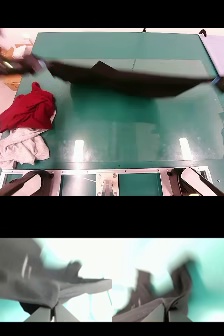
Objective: Fold the shirts.
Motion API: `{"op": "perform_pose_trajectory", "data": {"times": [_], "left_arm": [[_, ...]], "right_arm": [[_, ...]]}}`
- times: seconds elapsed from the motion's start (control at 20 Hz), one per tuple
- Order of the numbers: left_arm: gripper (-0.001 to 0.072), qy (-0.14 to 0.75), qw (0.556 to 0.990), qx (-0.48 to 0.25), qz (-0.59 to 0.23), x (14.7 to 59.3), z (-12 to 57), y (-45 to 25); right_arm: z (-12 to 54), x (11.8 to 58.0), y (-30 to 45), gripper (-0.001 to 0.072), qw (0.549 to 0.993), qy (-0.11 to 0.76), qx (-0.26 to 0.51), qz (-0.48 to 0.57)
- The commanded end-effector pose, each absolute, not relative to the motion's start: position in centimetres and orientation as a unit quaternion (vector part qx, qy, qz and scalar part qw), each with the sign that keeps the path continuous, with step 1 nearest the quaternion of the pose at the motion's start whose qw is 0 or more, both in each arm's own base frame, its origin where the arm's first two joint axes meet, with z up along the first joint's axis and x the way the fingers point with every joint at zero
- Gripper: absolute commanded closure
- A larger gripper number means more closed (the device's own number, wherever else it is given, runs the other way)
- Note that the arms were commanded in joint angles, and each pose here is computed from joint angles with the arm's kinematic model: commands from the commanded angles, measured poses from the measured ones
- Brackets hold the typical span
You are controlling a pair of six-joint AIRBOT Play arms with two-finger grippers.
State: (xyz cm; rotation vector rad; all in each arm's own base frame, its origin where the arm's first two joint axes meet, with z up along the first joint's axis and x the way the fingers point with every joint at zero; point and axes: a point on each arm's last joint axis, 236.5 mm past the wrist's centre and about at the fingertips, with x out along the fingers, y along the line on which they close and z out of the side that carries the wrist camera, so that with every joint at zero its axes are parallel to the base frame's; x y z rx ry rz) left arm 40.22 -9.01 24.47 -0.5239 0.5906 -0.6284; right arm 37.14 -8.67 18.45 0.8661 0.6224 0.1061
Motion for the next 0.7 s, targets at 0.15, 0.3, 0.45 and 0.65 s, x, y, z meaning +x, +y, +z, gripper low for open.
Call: {"op": "perform_pose_trajectory", "data": {"times": [0.15, 0.3, 0.45, 0.65], "left_arm": [[0.0681, -0.115, 0.95, -0.035, -0.288, 21.8, 56.9, -12.0], [0.0681, -0.169, 0.95, -0.001, -0.261, 17.0, 60.7, -12.3], [0.068, -0.119, 0.956, -0.016, -0.266, 18.3, 58.8, -12.3], [0.068, 0.003, 0.96, -0.08, -0.269, 25.2, 51.7, -10.8]], "right_arm": [[49.1, 31.7, -2.1, 0.0693, 0.975, 0.018, 0.178, 0.129], [55.3, 27.0, 0.0, 0.0693, 0.991, -0.062, 0.077, 0.085], [55.4, 26.1, -0.1, 0.0692, 0.994, -0.063, 0.059, 0.059], [51.9, 28.6, -2.6, 0.0692, 0.993, -0.018, 0.105, 0.049]]}}
